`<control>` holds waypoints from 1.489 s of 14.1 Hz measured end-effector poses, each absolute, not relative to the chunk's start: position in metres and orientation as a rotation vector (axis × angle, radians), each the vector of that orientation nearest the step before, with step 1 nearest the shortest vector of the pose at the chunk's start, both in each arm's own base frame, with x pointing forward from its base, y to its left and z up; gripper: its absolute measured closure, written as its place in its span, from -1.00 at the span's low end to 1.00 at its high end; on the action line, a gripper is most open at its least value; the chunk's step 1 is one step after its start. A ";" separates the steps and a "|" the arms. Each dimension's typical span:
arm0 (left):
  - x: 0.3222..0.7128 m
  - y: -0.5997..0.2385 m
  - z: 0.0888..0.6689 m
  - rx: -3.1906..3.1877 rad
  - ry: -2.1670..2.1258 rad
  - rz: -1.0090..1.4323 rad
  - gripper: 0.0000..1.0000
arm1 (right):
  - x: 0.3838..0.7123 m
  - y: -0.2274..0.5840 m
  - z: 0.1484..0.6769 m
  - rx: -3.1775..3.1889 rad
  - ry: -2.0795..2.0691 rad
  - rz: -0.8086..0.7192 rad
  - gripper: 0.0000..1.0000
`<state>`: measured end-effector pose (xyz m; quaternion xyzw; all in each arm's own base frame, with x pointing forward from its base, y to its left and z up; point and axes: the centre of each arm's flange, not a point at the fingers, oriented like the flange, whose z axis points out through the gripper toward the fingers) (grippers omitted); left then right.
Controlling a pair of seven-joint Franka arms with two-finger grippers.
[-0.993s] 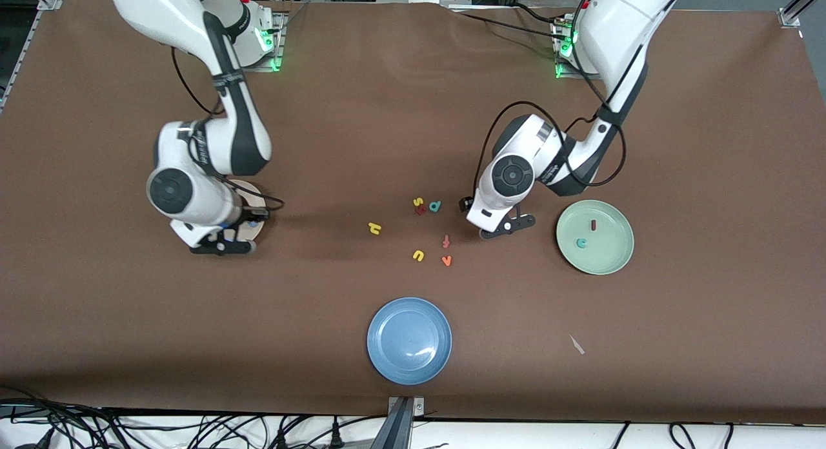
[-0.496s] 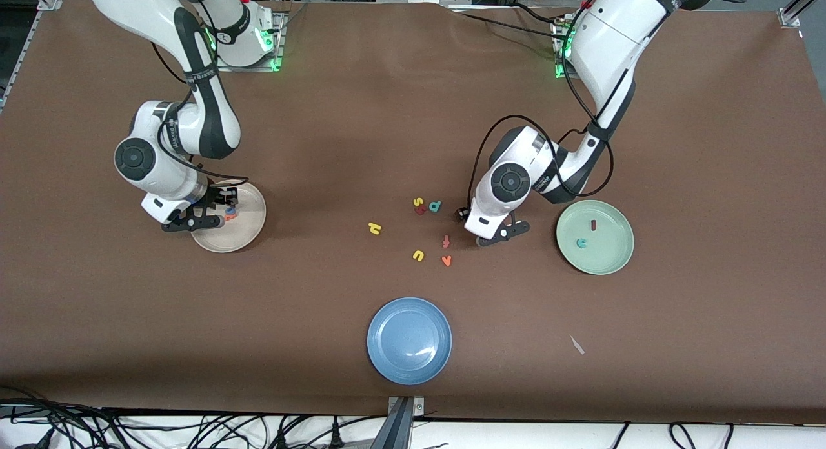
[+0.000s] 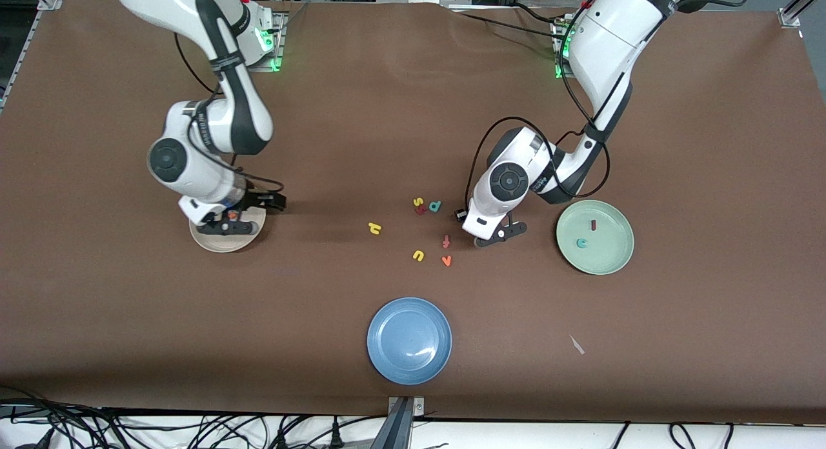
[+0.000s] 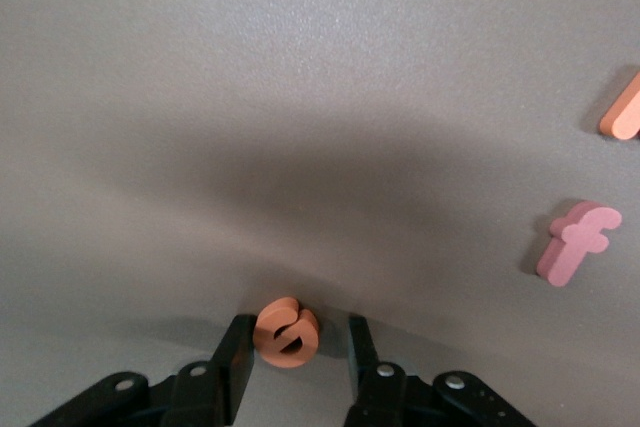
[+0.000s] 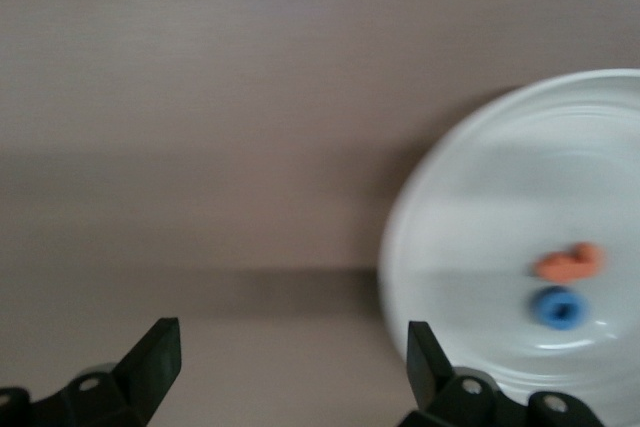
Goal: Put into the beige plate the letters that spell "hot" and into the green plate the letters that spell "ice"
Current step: 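Grasp the orange e with the left gripper while the right releases o, then place the e on the green plate while the right grasps yellow h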
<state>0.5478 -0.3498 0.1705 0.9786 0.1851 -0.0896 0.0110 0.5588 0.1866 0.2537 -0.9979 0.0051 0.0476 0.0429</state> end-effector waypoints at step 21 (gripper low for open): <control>0.618 -0.070 0.234 3.100 0.296 -0.563 0.48 | 0.546 0.400 0.183 -2.929 -1.039 -0.105 -1.00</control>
